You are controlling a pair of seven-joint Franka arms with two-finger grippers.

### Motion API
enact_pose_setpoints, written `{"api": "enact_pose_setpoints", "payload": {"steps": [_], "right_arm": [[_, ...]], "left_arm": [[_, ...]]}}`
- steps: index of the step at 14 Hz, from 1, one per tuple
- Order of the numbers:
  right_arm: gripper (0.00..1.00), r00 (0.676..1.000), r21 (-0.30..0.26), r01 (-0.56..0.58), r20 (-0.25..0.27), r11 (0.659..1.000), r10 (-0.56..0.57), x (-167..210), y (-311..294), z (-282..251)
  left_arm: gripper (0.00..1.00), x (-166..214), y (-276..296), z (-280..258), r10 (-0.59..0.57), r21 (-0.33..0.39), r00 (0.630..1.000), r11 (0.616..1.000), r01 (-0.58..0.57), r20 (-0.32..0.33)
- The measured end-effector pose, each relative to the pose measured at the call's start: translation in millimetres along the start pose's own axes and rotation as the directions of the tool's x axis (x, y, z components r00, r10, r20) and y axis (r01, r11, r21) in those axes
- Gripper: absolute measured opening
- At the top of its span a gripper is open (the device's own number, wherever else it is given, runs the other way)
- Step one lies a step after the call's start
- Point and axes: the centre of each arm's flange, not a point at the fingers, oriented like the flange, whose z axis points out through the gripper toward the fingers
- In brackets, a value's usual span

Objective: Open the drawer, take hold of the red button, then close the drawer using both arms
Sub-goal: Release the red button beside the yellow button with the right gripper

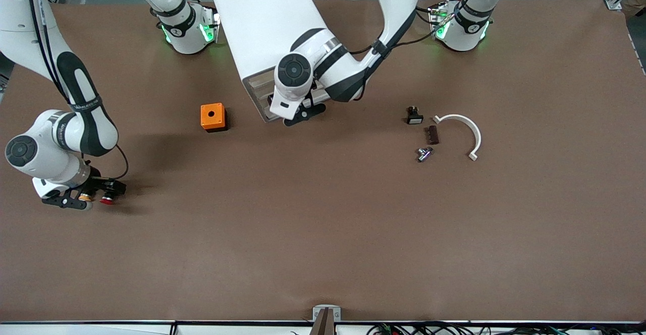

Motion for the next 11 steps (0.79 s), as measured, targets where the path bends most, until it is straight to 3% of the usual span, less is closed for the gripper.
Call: {"api": "enact_pose_setpoints", "payload": {"steps": [4,7,9,11], "right_arm": [[1.0,0.99,-0.001,0.027,0.135,1.0,-0.026,15.4,-1.3,-39.2],[1.0,0.975,0.006,0.054,0.214,0.999,-0.054,15.8,2.4,-93.9],[1.0,0.967,0.009,0.056,0.25,0.998,-0.056,12.2,4.7,-149.7],[1.0,0.964,0.011,0.064,0.256,0.998,-0.064,7.2,-0.9,-216.3]], "left_arm": [[1.0,57.5,-17.1,-57.8,-0.082,-0.057,0.997,0.995,0.082,-0.005],[1.0,105.2,-54.6,-111.1,-0.162,-0.021,0.987,0.987,0.162,0.023],[1.0,133.5,-80.9,-137.9,-0.21,0.005,0.977,0.978,0.21,0.037],[1.0,161.2,-100.2,-153.3,-0.243,0.014,0.97,0.97,0.243,-0.002]]}}
